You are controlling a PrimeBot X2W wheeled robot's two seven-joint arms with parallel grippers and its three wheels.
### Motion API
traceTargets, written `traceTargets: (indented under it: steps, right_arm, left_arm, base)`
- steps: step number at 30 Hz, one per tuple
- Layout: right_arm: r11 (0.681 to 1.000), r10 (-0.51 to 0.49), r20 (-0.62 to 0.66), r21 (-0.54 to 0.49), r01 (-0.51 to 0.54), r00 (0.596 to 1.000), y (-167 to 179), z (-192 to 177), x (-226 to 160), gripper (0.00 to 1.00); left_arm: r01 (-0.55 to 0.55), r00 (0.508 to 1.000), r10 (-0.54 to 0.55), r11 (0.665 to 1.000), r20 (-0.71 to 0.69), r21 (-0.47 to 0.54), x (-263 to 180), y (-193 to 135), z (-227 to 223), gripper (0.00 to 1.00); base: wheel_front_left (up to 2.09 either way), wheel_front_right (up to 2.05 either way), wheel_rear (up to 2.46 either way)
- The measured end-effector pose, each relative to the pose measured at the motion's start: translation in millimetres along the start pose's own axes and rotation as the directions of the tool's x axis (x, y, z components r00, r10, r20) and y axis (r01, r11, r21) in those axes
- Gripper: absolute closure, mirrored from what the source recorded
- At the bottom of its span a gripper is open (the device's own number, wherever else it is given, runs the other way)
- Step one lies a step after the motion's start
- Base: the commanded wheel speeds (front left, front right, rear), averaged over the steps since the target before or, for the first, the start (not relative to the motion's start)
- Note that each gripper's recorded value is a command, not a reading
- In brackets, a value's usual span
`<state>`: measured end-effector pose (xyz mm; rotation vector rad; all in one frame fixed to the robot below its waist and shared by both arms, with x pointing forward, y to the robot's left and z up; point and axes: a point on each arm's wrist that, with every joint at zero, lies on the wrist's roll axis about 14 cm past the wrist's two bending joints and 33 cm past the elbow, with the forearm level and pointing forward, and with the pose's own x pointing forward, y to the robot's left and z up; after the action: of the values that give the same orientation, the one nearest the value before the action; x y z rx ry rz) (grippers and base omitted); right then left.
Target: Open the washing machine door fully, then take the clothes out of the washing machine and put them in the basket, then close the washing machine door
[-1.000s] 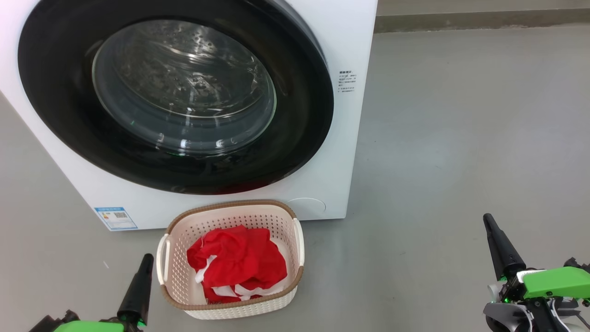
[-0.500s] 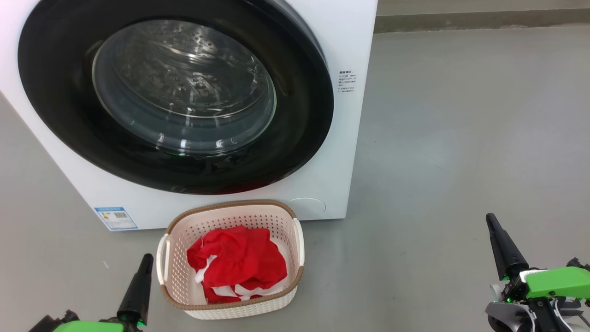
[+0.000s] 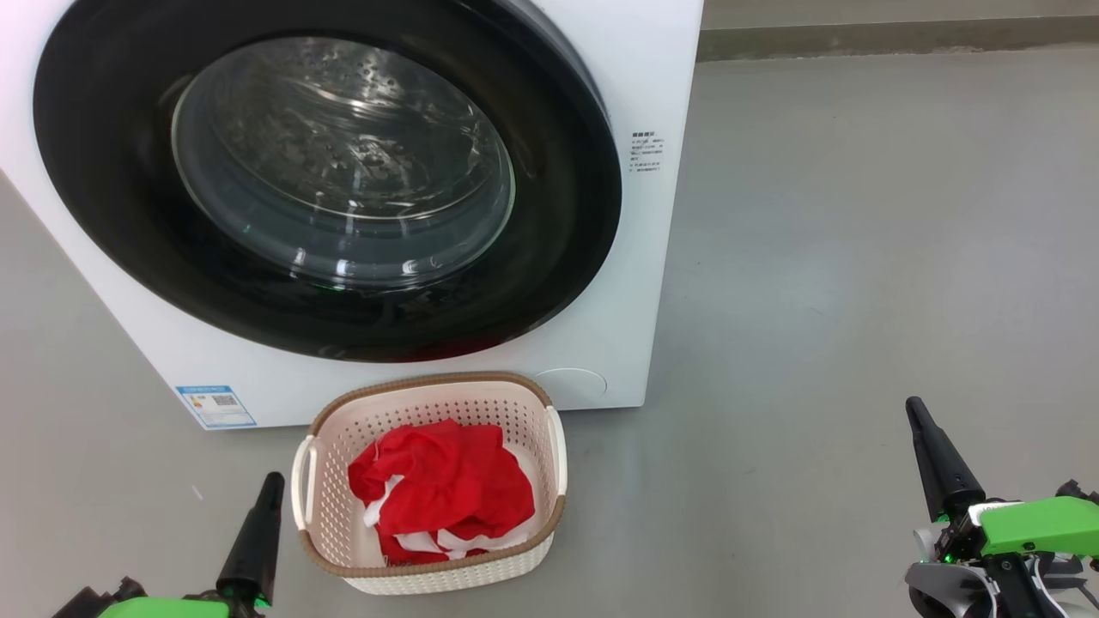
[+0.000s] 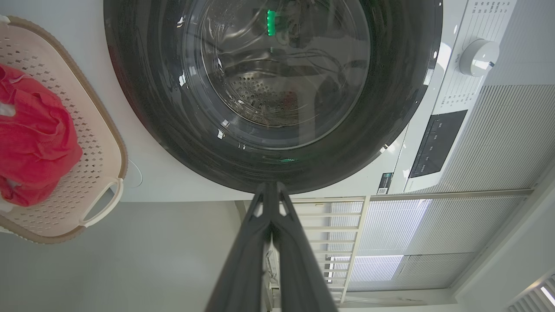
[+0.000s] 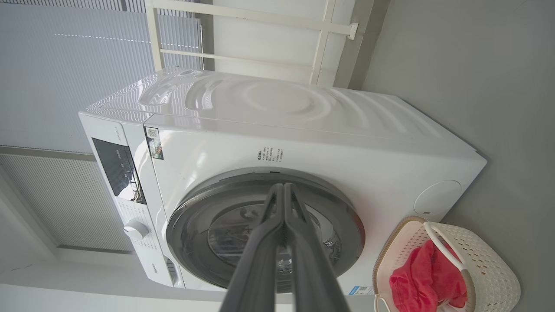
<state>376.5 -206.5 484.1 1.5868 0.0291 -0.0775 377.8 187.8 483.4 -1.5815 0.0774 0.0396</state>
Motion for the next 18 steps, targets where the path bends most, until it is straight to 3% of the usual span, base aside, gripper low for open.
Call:
traceTargets:
  steps: [18]
  right_arm:
    - [1.000, 0.000, -0.002, -0.002, 0.000, 1.000, -0.1, -0.2, -0.1, 1.00]
  left_arm:
    - [0.000, 1.000, 0.000, 1.000, -0.002, -0.001, 0.0, 0.0, 0.1, 1.00]
  base:
    - [0.00, 0.00, 0.00]
